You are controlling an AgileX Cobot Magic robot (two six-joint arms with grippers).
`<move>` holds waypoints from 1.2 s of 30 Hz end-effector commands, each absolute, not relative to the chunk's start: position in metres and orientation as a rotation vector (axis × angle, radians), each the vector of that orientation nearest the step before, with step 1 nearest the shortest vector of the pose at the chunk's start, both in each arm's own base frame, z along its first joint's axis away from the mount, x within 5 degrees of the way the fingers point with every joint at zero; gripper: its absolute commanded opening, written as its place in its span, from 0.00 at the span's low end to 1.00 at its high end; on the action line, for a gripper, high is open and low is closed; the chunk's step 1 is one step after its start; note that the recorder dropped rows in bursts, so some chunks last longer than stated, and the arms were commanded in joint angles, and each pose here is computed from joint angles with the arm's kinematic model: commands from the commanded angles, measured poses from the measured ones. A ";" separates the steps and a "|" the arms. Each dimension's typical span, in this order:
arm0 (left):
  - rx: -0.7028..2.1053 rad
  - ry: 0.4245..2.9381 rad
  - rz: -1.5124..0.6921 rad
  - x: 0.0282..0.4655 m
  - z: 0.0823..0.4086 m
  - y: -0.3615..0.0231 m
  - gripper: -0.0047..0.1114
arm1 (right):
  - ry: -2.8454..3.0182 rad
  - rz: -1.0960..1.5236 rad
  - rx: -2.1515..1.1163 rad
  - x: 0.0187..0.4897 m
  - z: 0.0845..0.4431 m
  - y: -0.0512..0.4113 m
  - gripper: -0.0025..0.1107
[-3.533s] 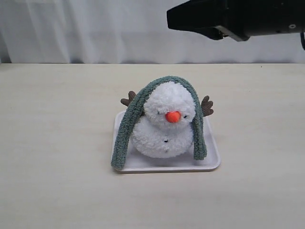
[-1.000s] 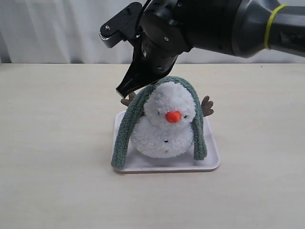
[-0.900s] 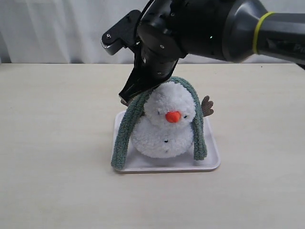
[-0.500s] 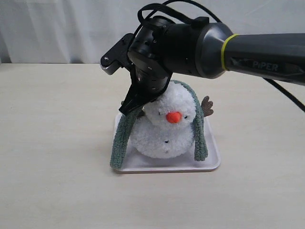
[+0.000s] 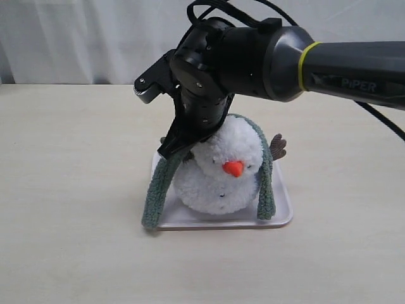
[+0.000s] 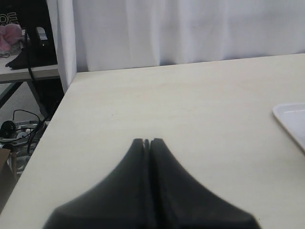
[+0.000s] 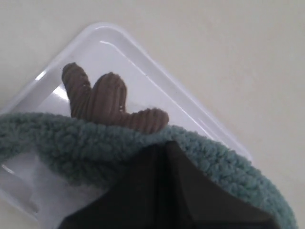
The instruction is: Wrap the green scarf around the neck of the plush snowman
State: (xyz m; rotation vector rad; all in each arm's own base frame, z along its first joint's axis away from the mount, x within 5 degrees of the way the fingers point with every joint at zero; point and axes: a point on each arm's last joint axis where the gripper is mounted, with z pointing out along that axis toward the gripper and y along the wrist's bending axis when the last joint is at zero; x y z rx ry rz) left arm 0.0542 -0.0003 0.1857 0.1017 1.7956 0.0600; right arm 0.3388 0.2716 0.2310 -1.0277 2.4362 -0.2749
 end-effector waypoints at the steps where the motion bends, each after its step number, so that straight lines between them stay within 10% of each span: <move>1: 0.110 1.789 0.053 0.054 0.185 -0.001 0.04 | 2.479 -0.173 -1.165 0.330 0.226 0.276 0.06; 22: 0.110 1.789 0.053 0.054 0.185 -0.001 0.04 | 2.379 -0.172 -1.149 0.328 0.255 0.272 0.07; 36: 0.110 1.789 0.053 0.054 0.185 -0.001 0.04 | 2.575 0.551 -1.237 0.273 0.281 0.289 0.50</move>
